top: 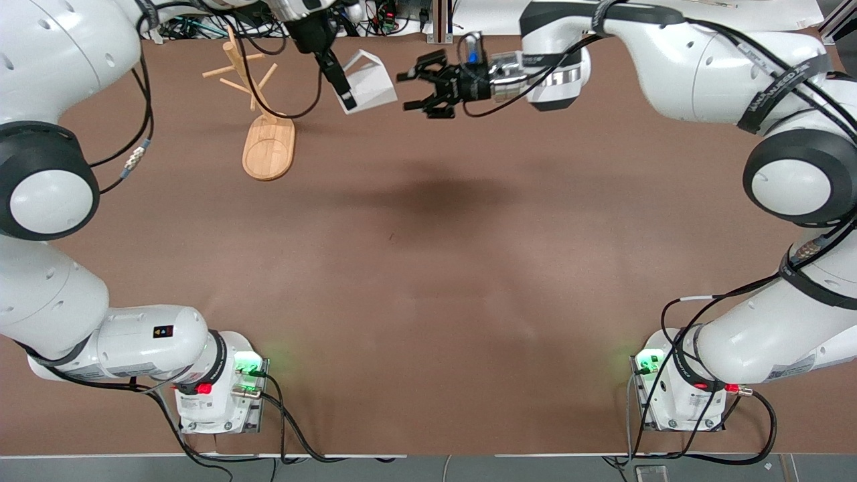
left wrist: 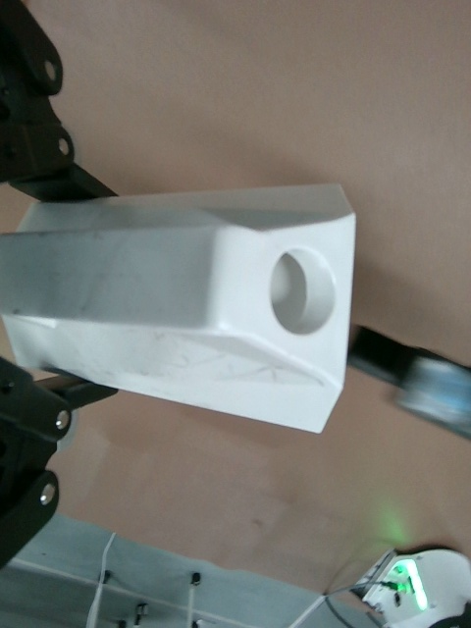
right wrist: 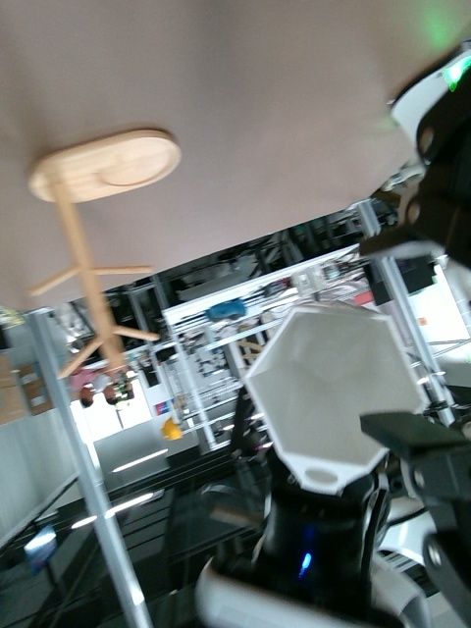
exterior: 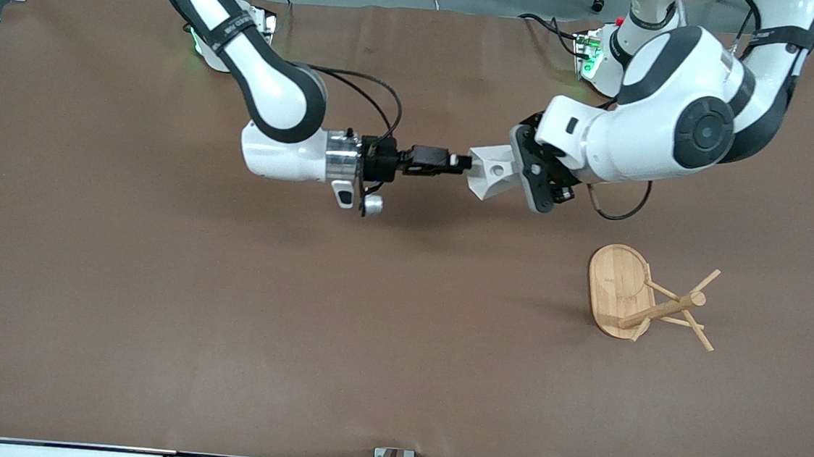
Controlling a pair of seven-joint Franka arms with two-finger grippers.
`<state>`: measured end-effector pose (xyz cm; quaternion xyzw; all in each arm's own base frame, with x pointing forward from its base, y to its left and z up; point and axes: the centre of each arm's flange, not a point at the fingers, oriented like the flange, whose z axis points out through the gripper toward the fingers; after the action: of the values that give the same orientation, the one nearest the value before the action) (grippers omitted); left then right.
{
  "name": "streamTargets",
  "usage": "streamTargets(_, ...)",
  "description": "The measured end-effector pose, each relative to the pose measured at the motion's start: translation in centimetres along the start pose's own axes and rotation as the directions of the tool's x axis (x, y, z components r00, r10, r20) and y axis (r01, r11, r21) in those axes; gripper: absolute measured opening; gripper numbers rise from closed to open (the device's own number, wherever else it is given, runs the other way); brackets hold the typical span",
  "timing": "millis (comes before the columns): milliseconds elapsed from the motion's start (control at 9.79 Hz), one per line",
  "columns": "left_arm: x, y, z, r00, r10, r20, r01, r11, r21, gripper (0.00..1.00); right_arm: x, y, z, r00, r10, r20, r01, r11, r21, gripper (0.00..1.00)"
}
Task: Hang cup on rack
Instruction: 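Open the right gripper and carry the cup toward the rack, then lower the cup onto the rack peg while the right gripper withdraws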
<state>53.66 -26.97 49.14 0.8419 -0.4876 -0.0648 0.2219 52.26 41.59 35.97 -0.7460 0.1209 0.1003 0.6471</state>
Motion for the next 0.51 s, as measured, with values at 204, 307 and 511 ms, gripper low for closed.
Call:
streamTargets(204, -2.5, -3.7, -1.5, 0.989, -0.144, -0.033, 0.145, 0.989, 0.03, 0.7, 4.6, 0.3, -5.9, 0.977, -0.037, -0.209, 0.021, 0.997, -0.077, 1.0)
streamTargets(307, -3.7, -5.6, -1.9, 0.972, -0.228, -0.048, 0.231, 0.971, 0.055, 0.7, 6.1, 0.5, -8.4, 0.948, -0.083, -0.308, 0.037, 0.988, -0.152, 1.0)
streamTargets(511, -6.3, -9.4, -2.0, 0.927, -0.369, -0.072, 0.375, 0.921, 0.102, 0.7, 8.8, 0.9, -13.3, 0.907, -0.261, -0.329, 0.141, 0.927, -0.347, 1.0)
